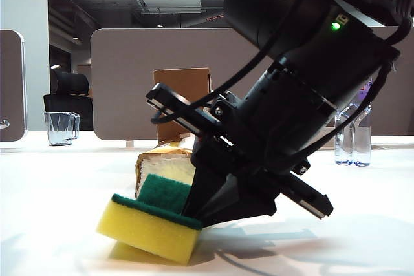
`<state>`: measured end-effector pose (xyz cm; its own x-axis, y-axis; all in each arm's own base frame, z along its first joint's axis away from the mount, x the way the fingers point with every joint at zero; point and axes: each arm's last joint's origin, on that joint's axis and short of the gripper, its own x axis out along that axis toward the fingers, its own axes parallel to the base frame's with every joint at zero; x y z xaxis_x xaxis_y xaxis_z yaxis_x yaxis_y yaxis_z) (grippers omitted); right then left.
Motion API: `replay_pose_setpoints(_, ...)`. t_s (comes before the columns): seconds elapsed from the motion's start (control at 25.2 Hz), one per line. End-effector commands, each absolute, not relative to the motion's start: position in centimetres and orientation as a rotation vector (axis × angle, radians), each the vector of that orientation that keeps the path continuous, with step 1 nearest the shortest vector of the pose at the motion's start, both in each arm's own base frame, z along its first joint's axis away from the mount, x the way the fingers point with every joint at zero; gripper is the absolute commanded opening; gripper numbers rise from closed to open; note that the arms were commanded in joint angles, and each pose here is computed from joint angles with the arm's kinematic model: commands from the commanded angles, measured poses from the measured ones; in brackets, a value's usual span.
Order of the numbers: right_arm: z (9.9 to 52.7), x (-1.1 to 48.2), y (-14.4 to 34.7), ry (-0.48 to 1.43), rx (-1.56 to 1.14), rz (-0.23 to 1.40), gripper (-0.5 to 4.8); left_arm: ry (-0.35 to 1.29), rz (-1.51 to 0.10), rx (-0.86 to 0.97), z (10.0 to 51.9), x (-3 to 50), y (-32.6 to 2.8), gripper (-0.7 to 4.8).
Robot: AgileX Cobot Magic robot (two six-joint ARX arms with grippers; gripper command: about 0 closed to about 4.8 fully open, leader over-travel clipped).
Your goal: Move the sponge from left to right to wipe the table, avoiding obstacles on the table, and finally reaching the bottle of mineral water.
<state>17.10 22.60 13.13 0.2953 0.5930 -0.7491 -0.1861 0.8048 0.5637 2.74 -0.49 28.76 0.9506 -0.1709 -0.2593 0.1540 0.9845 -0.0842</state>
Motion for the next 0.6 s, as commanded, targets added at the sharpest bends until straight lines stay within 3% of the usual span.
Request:
replay_pose_setpoints(0.04, 11.7, 16.3, 21.6, 1.277, 0.331, 0.454, -0.09, 0.249, -0.171, -0.066, 29.1, 2.7, -0.5, 3.01)
replay_pose_setpoints(0.6, 12.1, 16.2, 20.5, 1.297, 0.271, 0.397, -0.09, 0.249, -0.172, -0.066, 29.1, 2.7, -0.5, 3.01)
